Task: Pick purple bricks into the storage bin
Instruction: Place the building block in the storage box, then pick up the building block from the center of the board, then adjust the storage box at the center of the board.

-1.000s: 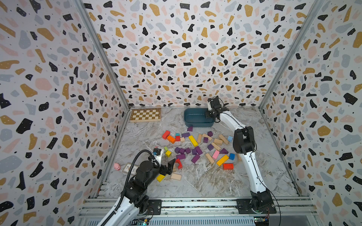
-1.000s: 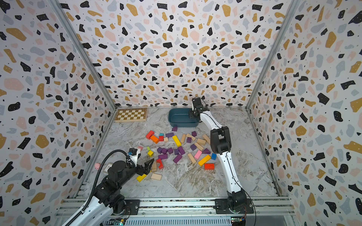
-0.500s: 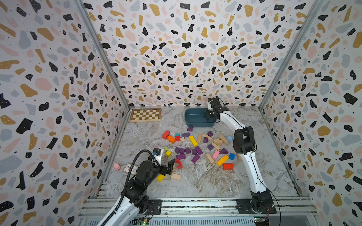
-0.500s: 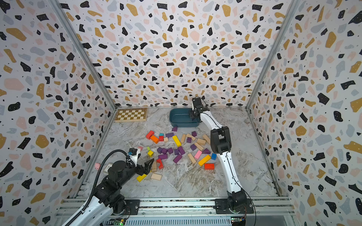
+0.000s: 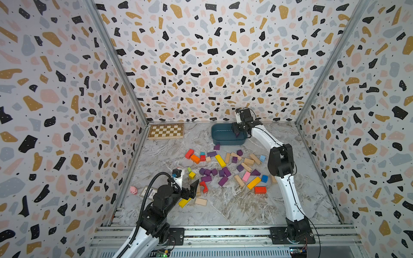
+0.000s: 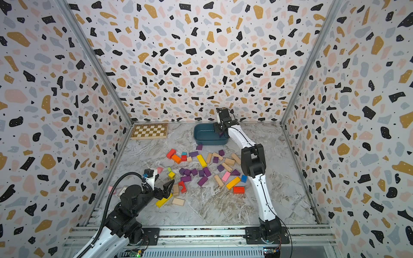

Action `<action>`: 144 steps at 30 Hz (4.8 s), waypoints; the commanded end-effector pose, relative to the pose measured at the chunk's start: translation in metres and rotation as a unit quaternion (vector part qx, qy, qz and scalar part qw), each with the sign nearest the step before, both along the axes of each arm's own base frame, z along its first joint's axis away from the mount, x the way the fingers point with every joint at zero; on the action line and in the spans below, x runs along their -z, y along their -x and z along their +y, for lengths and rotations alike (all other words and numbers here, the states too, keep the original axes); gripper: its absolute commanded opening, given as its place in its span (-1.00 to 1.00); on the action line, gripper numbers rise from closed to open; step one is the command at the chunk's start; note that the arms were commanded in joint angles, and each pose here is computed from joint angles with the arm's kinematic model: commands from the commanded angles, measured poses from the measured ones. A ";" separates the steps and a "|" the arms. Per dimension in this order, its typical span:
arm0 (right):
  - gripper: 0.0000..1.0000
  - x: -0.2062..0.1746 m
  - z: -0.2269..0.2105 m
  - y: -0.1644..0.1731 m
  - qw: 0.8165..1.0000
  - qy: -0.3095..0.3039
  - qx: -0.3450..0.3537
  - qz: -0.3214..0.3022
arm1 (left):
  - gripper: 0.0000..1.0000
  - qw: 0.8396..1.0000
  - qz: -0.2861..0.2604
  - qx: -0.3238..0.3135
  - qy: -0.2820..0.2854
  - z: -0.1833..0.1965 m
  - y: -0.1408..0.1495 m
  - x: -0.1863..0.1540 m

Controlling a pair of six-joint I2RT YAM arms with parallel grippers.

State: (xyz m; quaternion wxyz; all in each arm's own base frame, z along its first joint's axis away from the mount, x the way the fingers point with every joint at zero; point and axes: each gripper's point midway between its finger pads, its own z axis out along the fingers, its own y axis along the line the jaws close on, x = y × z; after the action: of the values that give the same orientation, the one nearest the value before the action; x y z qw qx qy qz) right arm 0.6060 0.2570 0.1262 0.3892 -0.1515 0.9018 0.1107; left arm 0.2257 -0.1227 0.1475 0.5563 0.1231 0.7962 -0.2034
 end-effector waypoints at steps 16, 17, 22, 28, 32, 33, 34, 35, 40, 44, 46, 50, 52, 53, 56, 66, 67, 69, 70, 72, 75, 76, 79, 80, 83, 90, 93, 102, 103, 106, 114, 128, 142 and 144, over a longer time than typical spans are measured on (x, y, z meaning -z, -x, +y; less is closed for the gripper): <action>0.24 -0.054 0.058 0.152 0.987 -0.034 -0.152 -0.042 | 0.98 1.000 -0.004 -0.011 0.004 0.005 0.002 0.000; 0.24 -0.051 0.060 0.157 0.986 -0.037 -0.158 -0.039 | 0.98 1.000 -0.005 -0.011 0.005 0.005 0.002 0.000; 0.24 -0.033 0.070 0.173 0.981 -0.044 -0.189 -0.016 | 0.97 1.000 -0.006 -0.008 0.005 0.005 0.004 0.000; 0.24 -0.009 0.076 0.181 0.978 -0.048 -0.202 0.006 | 0.98 1.000 -0.007 -0.008 0.009 0.005 0.006 0.000; 0.25 0.003 0.081 0.180 0.977 -0.041 -0.210 0.018 | 0.97 1.000 -0.008 -0.008 0.009 0.006 0.007 0.000; 0.26 0.004 0.083 0.177 0.976 -0.039 -0.212 0.019 | 0.98 1.000 -0.008 -0.009 0.010 0.006 0.007 -0.001; 0.27 0.007 0.085 0.176 0.976 -0.037 -0.214 0.023 | 0.98 1.000 -0.007 -0.010 0.010 0.006 0.006 0.000; 0.27 0.008 0.087 0.173 0.976 -0.036 -0.215 0.024 | 0.97 1.000 -0.007 -0.013 0.010 0.007 0.006 -0.001; 0.39 0.027 0.096 0.163 0.974 -0.028 -0.223 0.034 | 0.98 1.000 -0.010 -0.010 0.011 0.006 0.006 -0.001; 0.48 0.047 0.103 0.150 0.973 -0.016 -0.224 0.046 | 0.97 1.000 -0.011 -0.006 0.011 0.005 0.007 -0.002; 0.48 0.054 0.108 0.141 0.974 -0.007 -0.222 0.051 | 0.98 1.000 -0.013 -0.004 0.011 0.005 0.007 -0.003; 0.49 0.059 0.113 0.123 0.976 -0.001 -0.215 0.042 | 0.98 1.000 -0.016 -0.003 0.011 0.005 0.007 -0.004; 0.49 0.063 0.119 0.113 0.976 0.004 -0.213 0.042 | 0.97 1.000 -0.016 -0.004 0.012 0.005 0.008 -0.003; 0.49 0.064 0.120 0.108 0.977 0.007 -0.211 0.042 | 0.98 1.000 -0.016 -0.005 0.012 0.005 0.008 -0.003; 0.49 0.071 0.126 0.091 0.978 0.017 -0.204 0.041 | 0.98 1.000 -0.019 -0.007 0.013 0.006 0.008 -0.004; 0.45 0.083 0.121 0.088 0.976 0.050 -0.207 0.052 | 0.98 1.000 -0.024 -0.009 0.014 0.007 0.008 -0.006; 0.44 0.082 0.117 0.091 0.975 0.052 -0.208 0.051 | 0.98 1.000 -0.023 -0.011 0.013 0.008 0.008 -0.005; 0.40 0.081 0.112 0.098 0.976 0.051 -0.207 0.048 | 0.98 1.000 -0.025 -0.011 0.015 0.008 0.008 -0.006; 0.38 0.079 0.110 0.100 0.976 0.049 -0.208 0.045 | 0.97 1.000 -0.026 -0.011 0.015 0.008 0.008 -0.006; 0.32 0.079 0.109 0.104 0.975 0.047 -0.211 0.044 | 0.97 0.999 -0.027 -0.012 0.015 0.008 0.008 -0.007; 0.20 0.080 0.111 0.105 0.973 0.049 -0.220 0.050 | 0.97 0.999 -0.029 -0.014 0.016 0.009 0.009 -0.007; 0.16 0.080 0.112 0.105 0.973 0.050 -0.221 0.051 | 0.98 0.999 -0.030 -0.014 0.017 0.010 0.009 -0.008; 0.04 0.075 0.116 0.103 0.972 0.043 -0.227 0.043 | 0.98 0.999 -0.033 -0.020 0.018 0.013 0.010 -0.009; 0.01 0.073 0.117 0.102 0.972 0.040 -0.227 0.041 | 0.97 0.999 -0.034 -0.023 0.019 0.013 0.010 -0.009; -0.10 0.065 0.119 0.099 0.972 0.037 -0.228 0.035 | 0.98 0.999 -0.034 -0.036 0.023 0.018 0.010 -0.009; -0.28 0.053 0.113 0.112 0.975 0.022 -0.220 0.024 | 0.98 0.998 -0.042 -0.041 0.029 0.020 0.011 -0.012; -0.34 0.047 0.109 0.114 0.976 0.022 -0.216 0.021 | 0.98 0.998 -0.039 -0.041 0.026 0.020 0.010 -0.011; -0.62 0.023 0.110 0.117 0.975 0.007 -0.224 -0.003 | 0.97 0.998 -0.048 -0.037 0.028 0.019 0.012 -0.016; -0.63 0.020 0.110 0.117 0.974 0.006 -0.225 -0.004 | 0.97 0.998 -0.048 -0.037 0.029 0.019 0.012 -0.016; -0.67 0.004 0.111 0.117 0.973 0.004 -0.229 -0.017 | 0.98 0.998 -0.047 -0.038 0.028 0.020 0.011 -0.015; -0.67 -0.035 0.117 0.080 0.976 -0.037 -0.211 -0.041 | 0.97 0.998 -0.043 -0.046 0.027 0.022 0.010 -0.012; -0.71 -0.046 0.085 0.003 0.990 -0.076 -0.097 -0.069 | 0.98 0.998 -0.044 -0.028 0.025 0.016 0.012 -0.013; -0.74 0.000 0.095 -0.015 0.988 -0.105 -0.095 -0.053 | 0.98 0.999 -0.044 -0.022 0.023 0.014 0.011 -0.011; -0.76 -0.001 0.098 -0.008 0.989 -0.098 -0.102 -0.046 | 0.98 0.999 -0.044 -0.019 0.022 0.013 0.011 -0.011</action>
State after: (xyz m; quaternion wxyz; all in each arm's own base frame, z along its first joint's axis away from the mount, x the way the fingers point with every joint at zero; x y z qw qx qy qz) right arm 0.6184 0.3441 0.0785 0.4043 -0.1976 0.8670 0.2139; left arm 0.2134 -0.1065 0.1541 0.5863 0.0960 0.7789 -0.2005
